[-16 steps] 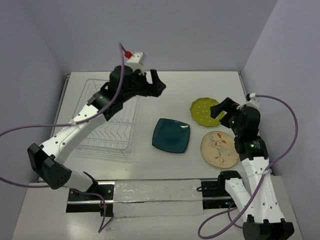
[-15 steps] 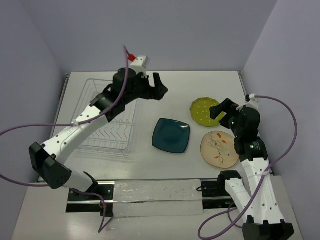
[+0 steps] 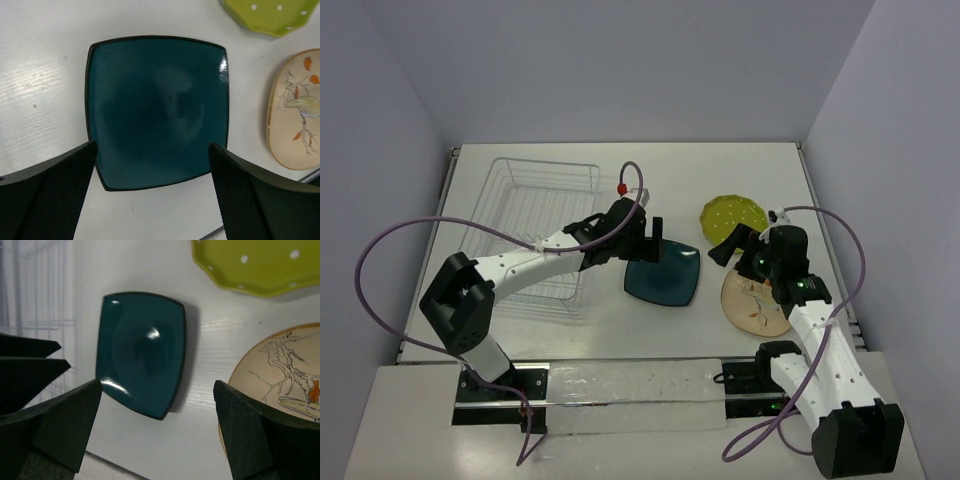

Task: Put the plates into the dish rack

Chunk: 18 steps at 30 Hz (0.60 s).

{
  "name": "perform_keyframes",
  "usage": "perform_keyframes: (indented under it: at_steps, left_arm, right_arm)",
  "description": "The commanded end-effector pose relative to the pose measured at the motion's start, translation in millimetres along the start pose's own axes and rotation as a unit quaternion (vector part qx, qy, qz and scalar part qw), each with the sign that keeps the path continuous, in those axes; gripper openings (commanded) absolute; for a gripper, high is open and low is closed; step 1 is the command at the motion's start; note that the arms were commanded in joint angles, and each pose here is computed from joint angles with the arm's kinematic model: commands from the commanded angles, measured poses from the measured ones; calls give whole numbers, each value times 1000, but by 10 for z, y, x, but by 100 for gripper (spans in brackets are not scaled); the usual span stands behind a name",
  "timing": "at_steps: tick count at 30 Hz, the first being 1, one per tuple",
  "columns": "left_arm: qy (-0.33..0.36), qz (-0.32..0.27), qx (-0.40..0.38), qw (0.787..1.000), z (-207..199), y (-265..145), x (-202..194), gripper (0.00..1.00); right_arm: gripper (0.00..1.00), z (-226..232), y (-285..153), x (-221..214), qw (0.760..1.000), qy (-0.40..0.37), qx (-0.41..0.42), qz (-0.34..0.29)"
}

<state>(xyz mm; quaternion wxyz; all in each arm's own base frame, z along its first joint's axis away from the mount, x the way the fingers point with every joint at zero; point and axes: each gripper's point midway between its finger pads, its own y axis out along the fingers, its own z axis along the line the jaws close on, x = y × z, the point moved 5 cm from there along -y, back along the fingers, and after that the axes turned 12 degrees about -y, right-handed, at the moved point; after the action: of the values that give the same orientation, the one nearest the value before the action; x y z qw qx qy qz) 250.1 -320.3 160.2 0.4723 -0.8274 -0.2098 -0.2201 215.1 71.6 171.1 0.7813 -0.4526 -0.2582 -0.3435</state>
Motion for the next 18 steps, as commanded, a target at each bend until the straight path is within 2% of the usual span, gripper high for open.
perform_keyframes:
  at_steps: [1,7,12,18]
  left_arm:
    - [-38,-5,22,999,40,204,-35,99]
    - [-39,7,62,997,211,448,-133,99]
    - [-65,11,91,994,523,510,-147,99]
    - [-82,32,19,996,528,520,-227,99]
  right_arm:
    - [100,147,88,-44,1000,-23,19,-4]
    - [99,183,381,-319,998,-12,28,51]
    - [96,185,653,-517,995,3,27,97]
    - [90,147,847,-650,992,20,10,123]
